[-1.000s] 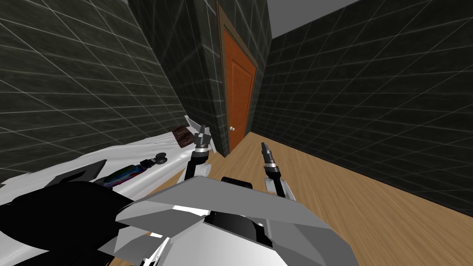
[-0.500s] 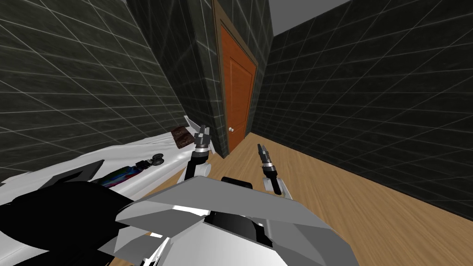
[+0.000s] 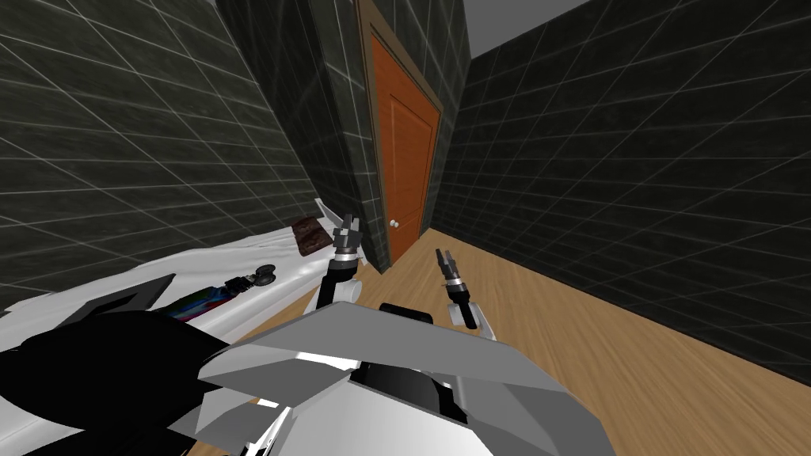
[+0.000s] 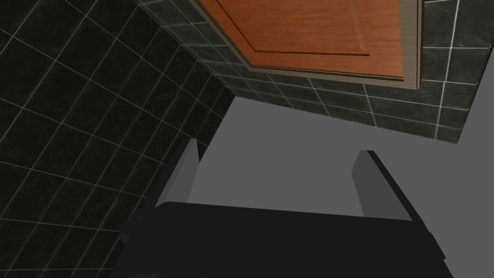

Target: Pull the door open

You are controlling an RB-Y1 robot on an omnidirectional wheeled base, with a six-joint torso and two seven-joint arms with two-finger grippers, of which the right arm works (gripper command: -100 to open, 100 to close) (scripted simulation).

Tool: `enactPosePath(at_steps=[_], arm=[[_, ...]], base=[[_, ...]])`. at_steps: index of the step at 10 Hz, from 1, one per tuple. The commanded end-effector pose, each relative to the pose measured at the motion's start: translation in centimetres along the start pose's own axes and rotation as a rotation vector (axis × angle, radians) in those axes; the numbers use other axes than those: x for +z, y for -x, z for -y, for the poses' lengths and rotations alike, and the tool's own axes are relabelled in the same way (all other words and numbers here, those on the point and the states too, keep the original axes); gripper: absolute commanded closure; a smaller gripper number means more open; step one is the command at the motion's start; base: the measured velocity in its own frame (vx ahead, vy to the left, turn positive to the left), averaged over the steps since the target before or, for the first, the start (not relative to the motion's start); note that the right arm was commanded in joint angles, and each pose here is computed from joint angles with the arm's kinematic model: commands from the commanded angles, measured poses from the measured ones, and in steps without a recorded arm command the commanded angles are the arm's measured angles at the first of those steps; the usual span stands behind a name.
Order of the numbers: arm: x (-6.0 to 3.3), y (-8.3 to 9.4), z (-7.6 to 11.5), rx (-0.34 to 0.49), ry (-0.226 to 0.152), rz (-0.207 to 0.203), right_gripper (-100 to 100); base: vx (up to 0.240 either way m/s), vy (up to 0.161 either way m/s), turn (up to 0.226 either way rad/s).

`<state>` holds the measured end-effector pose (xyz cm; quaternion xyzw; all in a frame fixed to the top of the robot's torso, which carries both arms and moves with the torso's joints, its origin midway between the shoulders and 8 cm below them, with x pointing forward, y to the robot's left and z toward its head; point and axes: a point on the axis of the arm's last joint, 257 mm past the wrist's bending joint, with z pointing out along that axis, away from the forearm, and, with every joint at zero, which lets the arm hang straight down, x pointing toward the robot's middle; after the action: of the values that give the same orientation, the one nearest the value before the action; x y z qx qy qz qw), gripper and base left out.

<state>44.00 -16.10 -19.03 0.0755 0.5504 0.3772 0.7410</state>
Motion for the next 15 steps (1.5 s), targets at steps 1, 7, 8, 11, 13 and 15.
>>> enactPosePath(at_steps=[1, 7, 8, 11, 13, 15], arm=[[-0.04, -1.2, 0.2, -0.026, 0.003, -0.023, -100], [-0.11, -5.5, 1.0, -0.116, 0.021, -0.107, -100], [-0.14, -6.2, 1.1, -0.131, 0.026, -0.12, -100], [-0.29, -8.2, 1.3, -0.174, 0.04, -0.162, -100], [-0.42, -9.5, 1.4, -0.202, 0.051, -0.189, -100], [-0.56, -10.9, 1.5, -0.228, 0.062, -0.215, -100]], base=[[0.089, -0.061, 0.044], [0.087, -0.065, 0.041], [0.1, -0.064, 0.043], [0.1, -0.058, 0.044], [0.092, -0.059, 0.045], [0.089, -0.042, 0.044]])
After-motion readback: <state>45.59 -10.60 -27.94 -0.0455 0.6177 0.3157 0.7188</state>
